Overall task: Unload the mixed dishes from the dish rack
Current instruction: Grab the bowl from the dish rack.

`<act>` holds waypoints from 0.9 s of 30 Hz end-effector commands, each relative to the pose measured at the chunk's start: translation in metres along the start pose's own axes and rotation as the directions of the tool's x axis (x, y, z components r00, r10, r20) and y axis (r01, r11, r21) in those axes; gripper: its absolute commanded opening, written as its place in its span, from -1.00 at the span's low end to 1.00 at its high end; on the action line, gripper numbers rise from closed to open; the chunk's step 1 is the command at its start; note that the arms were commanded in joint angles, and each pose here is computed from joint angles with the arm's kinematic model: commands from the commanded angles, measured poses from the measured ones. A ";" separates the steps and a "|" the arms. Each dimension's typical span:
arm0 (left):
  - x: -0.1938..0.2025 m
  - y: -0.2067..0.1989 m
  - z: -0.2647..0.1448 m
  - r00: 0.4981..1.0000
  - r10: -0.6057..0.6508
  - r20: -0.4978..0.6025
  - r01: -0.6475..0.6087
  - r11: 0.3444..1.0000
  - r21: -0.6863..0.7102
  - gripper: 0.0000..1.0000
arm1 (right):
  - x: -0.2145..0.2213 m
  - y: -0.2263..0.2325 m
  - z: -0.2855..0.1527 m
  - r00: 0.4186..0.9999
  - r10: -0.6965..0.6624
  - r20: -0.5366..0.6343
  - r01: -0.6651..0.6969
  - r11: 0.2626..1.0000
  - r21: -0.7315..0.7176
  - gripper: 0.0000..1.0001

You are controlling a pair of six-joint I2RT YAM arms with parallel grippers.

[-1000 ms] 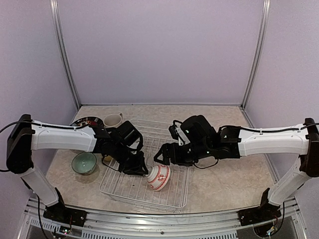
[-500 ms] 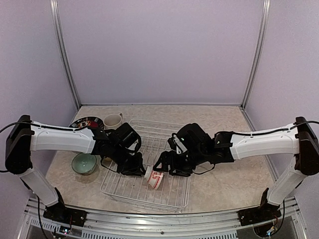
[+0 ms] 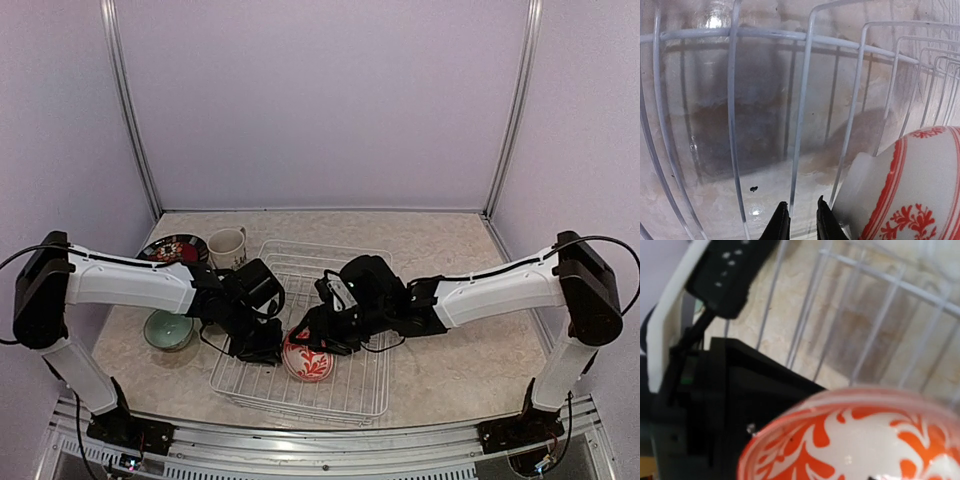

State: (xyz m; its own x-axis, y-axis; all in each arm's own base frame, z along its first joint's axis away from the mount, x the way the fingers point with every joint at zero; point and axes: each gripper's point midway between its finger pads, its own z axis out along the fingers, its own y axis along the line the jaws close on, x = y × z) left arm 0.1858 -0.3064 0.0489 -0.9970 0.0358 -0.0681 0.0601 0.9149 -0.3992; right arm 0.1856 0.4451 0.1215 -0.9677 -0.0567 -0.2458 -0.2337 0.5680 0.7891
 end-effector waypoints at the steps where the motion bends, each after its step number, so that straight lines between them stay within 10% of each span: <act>1: 0.000 0.004 -0.009 1.000 0.013 0.019 -0.012 0.999 -0.047 -0.59 | -0.008 0.019 0.011 0.997 -0.072 -0.007 0.071 0.993 -0.095 -0.02; 27: -0.025 -0.030 -0.085 0.979 0.146 0.145 -0.139 0.988 -0.060 0.20 | -0.055 0.006 -0.103 0.904 -0.376 0.205 0.288 0.888 0.359 0.18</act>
State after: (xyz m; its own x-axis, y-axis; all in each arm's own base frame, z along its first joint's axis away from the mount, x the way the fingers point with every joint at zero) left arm 0.2015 -0.2833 0.1364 -0.9641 0.0575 -0.2593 0.1418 0.9369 -0.3194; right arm 0.2206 0.3917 0.1942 -0.7929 -0.1009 -0.6009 -0.4702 0.7286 0.4981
